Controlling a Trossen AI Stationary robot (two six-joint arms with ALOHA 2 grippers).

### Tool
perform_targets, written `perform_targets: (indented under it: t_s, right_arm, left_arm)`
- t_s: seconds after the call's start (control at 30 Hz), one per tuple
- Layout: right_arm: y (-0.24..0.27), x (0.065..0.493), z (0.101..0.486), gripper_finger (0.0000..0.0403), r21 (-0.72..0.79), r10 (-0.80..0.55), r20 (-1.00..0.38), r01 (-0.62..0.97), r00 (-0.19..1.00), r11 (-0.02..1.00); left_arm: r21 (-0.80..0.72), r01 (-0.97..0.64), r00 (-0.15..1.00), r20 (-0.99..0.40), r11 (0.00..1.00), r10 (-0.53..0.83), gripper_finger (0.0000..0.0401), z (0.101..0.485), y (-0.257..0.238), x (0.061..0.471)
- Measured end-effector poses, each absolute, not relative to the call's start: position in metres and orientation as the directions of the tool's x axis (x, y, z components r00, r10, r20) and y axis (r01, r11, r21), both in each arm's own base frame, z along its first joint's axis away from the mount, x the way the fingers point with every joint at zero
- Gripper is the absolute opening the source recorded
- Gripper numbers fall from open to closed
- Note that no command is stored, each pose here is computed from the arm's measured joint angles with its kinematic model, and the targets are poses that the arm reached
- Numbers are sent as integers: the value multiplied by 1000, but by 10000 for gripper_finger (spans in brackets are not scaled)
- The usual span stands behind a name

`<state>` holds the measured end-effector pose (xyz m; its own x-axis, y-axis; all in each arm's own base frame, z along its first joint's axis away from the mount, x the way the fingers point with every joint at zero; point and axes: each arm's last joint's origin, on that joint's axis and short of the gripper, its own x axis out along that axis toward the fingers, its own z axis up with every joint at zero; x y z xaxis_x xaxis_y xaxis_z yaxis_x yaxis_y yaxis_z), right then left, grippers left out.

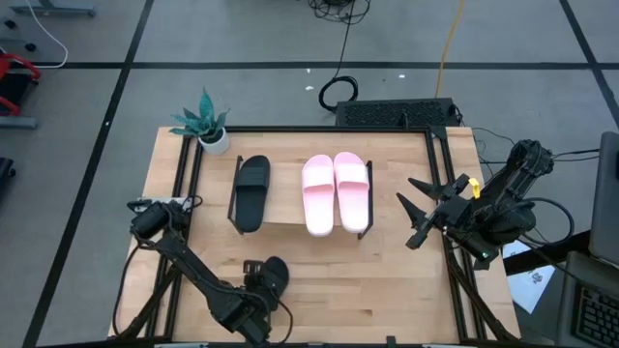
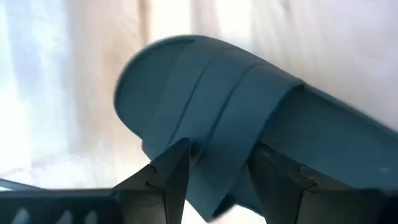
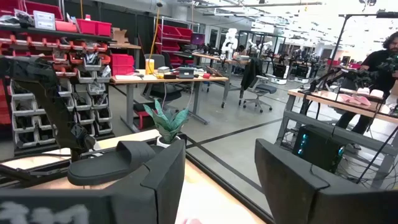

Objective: Pick and place slides into the shelf
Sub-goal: Put the black slipper on the shelf

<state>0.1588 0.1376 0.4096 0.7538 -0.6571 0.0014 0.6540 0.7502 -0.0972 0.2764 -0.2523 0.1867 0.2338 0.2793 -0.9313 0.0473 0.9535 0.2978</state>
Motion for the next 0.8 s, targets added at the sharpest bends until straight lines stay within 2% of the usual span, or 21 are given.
perform_targets:
  t_s: [0.37,0.47,0.6,0.63,0.8]
  right_arm:
    - [141,162,404,183,-59,-657,1,656,754,752]
    - [142,162,402,183,-53,-657,1,656,754,753]
    - [142,163,400,183,-36,-657,1,657,754,753]
    - [143,163,399,183,-30,-657,1,657,754,753]
    - [142,163,399,183,-24,-657,1,657,753,753]
  left_arm:
    - [423,-49,290,-861,905,418,159,168,-238,273]
    - [442,-82,301,-844,893,445,120,168,-234,276]
    - [436,-119,311,-837,892,451,27,164,-227,282]
    - [430,-128,317,-836,894,447,15,164,-227,283]
    - [415,-149,312,-842,898,441,4,182,-229,290]
